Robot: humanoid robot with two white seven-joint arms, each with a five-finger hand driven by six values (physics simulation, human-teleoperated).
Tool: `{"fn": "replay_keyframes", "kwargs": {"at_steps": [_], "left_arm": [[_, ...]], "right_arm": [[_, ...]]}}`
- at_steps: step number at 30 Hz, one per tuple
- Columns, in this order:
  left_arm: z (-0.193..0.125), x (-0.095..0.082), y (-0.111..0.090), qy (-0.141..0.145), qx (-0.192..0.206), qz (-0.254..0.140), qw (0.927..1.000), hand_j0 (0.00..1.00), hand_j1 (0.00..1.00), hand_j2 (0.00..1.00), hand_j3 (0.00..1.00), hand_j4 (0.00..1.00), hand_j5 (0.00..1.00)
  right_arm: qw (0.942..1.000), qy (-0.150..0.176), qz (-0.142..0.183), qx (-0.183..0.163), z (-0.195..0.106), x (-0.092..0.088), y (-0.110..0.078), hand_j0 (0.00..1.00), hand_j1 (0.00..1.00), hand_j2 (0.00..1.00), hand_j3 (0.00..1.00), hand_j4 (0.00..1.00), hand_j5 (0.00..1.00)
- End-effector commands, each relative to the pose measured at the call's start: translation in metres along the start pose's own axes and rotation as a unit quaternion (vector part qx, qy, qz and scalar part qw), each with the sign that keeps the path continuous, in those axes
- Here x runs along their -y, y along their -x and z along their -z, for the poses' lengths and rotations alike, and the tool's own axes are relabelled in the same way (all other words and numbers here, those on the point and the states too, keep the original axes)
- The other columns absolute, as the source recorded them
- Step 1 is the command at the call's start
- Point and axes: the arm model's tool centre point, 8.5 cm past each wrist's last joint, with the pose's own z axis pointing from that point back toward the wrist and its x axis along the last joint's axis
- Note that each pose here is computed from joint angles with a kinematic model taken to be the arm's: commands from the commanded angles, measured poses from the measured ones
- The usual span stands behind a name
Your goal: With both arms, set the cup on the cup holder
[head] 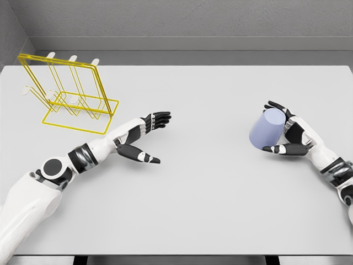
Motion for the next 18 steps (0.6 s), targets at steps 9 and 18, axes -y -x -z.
{"fn": "replay_keyframes", "kwargs": {"at_steps": [9, 18], "left_arm": [[0.003, 0.002, 0.005, -0.004, -0.002, -0.008, 1.0, 1.0, 1.0, 1.0, 1.0, 1.0, 1.0], [0.003, 0.002, 0.004, -0.004, 0.001, -0.011, 0.9999, 1.0, 1.0, 1.0, 1.0, 1.0, 1.0]], "right_arm": [[1.0, 0.008, 0.002, 0.0, 0.005, 0.003, 0.002, 0.96, 0.96, 0.96, 0.96, 0.96, 0.96], [0.9999, 0.004, 0.009, 0.006, 0.013, -0.004, 0.004, 0.89, 0.89, 0.89, 0.89, 0.89, 0.89]]}}
